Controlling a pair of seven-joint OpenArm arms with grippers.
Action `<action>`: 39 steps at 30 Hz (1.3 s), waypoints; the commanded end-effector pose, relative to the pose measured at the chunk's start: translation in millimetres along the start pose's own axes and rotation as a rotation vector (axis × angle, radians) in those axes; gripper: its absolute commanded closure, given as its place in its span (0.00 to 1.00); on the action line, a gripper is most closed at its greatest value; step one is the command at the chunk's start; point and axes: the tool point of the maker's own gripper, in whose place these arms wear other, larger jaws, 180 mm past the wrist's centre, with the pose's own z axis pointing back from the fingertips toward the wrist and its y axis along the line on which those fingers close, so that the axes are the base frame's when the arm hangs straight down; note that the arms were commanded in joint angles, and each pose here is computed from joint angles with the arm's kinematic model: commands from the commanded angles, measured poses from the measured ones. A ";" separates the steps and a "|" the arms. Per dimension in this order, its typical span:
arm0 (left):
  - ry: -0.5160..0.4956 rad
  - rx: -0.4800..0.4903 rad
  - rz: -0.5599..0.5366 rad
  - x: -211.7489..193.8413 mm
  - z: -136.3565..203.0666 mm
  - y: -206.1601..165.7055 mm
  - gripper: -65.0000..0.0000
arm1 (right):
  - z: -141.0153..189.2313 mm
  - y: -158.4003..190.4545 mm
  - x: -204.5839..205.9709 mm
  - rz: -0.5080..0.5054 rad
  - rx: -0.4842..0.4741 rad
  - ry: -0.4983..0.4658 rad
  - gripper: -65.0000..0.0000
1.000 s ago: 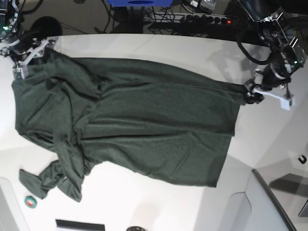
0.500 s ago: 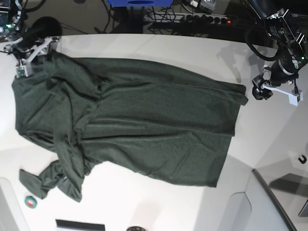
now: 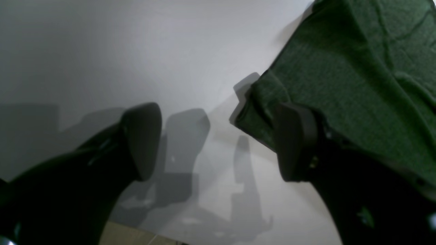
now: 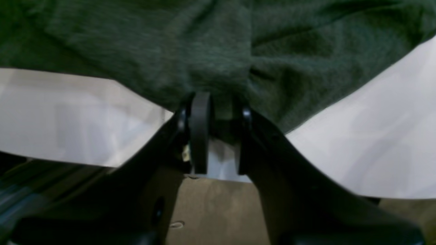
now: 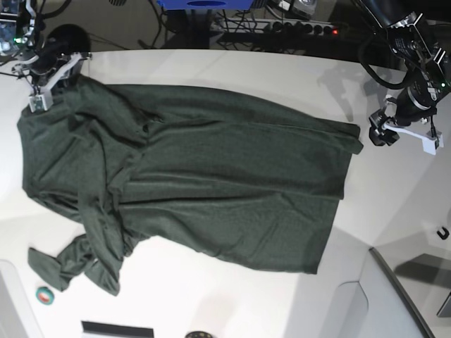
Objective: Layout the t-shirt on the table in an organized manner, then fold the t-shirt properly
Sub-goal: 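Drag the held shirt corner with the right gripper along the table edge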
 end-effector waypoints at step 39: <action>-0.044 -0.001 -0.010 15.3 4.1 1.0 0.24 | 5.6 -13.7 16.6 -0.017 -0.030 -0.056 0.99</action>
